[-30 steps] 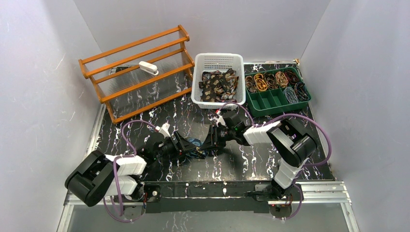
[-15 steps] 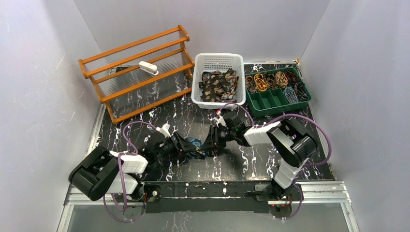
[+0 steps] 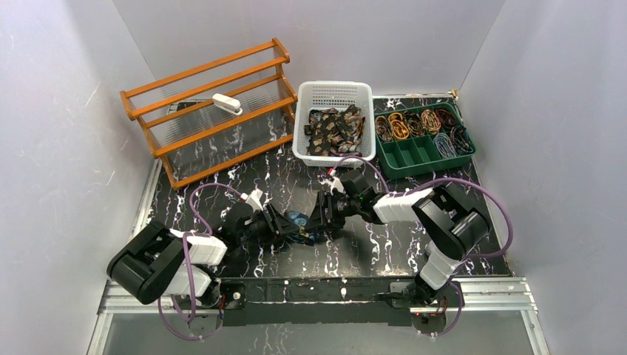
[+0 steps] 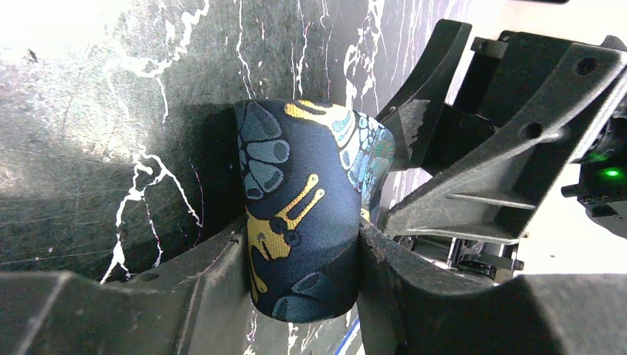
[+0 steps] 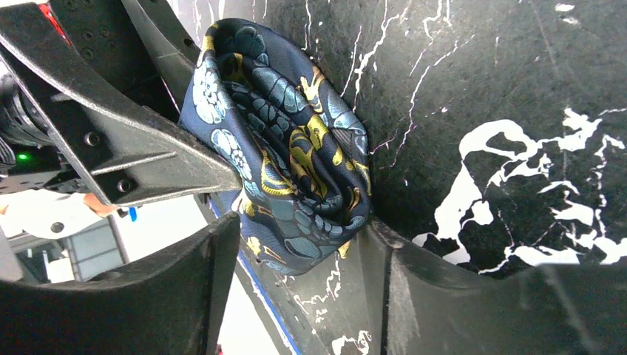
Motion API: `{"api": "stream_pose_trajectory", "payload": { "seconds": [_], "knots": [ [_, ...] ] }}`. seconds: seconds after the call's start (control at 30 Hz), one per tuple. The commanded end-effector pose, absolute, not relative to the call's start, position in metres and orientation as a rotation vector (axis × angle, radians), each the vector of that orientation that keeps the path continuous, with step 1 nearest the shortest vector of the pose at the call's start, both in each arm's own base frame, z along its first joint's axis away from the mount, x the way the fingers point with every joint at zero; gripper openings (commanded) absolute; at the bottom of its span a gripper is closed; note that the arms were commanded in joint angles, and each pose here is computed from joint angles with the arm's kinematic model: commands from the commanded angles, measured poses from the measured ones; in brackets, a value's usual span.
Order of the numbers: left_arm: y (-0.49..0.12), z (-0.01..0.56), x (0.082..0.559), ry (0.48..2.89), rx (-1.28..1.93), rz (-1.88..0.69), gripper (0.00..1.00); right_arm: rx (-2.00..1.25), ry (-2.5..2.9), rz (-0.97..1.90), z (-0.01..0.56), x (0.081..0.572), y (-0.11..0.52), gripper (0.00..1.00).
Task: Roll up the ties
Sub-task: Pick up the tie at the center of the board.
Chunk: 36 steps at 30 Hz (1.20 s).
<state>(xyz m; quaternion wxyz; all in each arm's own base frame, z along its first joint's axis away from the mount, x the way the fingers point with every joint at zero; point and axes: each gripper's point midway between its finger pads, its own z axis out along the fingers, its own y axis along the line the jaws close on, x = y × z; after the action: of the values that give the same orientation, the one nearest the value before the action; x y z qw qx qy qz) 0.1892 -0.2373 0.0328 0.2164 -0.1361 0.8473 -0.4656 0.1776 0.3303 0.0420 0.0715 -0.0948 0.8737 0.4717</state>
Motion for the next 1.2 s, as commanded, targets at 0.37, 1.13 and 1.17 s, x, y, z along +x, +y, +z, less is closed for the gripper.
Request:
{"api": "stream_pose_trajectory", "payload": {
  "seconds": [0.37, 1.13, 1.17],
  "knots": [
    [-0.237, 0.039, 0.177, 2.302, -0.132, -1.286, 0.41, -0.564, 2.357, 1.334, 0.086, 0.206, 0.32, 0.77],
    [-0.24, 0.062, 0.167, 2.186, 0.257, -1.267, 0.35, -1.066, 1.604, 1.441, 0.119, 0.194, 0.34, 0.94],
    [-0.24, 0.062, 0.166, 2.187, 0.272, -1.259, 0.35, -1.078, 1.594, 1.453, 0.119, 0.193, 0.341, 0.94]
  ]
}}
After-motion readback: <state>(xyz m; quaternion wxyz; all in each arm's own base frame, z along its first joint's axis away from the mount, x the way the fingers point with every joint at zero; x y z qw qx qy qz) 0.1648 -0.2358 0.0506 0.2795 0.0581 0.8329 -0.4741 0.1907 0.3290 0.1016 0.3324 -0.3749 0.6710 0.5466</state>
